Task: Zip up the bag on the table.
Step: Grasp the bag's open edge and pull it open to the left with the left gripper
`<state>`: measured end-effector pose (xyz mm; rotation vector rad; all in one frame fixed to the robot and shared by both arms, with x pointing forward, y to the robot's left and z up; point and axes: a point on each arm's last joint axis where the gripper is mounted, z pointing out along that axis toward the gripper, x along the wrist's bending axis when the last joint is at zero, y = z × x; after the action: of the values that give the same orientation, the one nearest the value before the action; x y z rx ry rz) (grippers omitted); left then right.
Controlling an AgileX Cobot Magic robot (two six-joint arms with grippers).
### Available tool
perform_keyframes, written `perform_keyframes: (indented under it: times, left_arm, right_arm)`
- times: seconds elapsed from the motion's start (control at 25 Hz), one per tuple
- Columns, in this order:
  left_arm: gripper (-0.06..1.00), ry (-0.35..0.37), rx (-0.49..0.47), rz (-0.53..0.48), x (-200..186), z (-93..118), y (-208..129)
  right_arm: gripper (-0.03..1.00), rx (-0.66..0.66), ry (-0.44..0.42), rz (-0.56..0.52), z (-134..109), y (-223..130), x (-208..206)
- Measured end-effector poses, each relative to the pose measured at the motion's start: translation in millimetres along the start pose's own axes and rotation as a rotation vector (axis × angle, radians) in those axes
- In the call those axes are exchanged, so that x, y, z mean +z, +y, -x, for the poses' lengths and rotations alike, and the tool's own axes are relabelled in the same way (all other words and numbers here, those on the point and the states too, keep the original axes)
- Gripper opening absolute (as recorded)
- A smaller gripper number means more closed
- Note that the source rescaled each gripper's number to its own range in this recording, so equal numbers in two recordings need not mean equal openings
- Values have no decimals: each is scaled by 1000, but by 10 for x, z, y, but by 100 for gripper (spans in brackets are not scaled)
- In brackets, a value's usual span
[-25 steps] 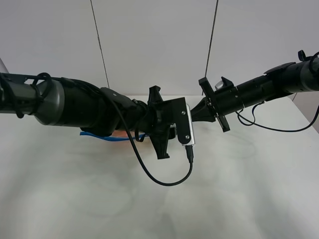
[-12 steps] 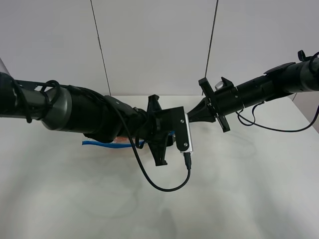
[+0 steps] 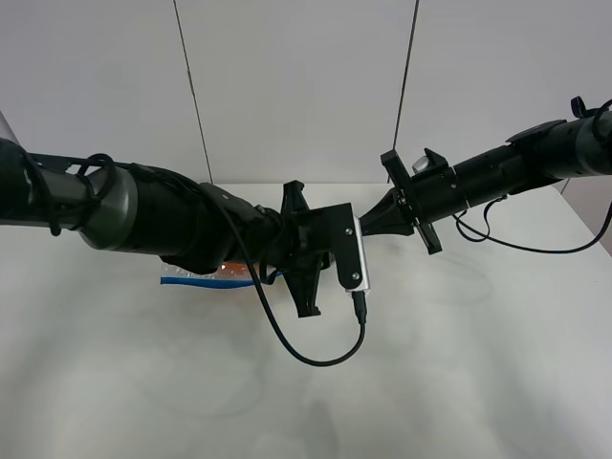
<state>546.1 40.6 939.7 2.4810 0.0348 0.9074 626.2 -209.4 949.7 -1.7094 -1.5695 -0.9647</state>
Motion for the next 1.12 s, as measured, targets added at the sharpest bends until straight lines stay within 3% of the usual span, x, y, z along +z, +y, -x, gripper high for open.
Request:
perform_keyframes:
  times: [0.48, 0.72, 1.12]
  left_arm:
    - [0, 65, 54, -71, 1, -119, -132]
    - [0, 95, 5, -122, -1, -319, -405]
    - [0, 117, -65, -221, -74, -478, -884]
  right_arm:
    - [0, 7, -2, 17, 5, 16, 2]
    - [0, 14, 3, 26, -6, 23, 12]
    - [0, 17, 6, 27, -8, 24, 11]
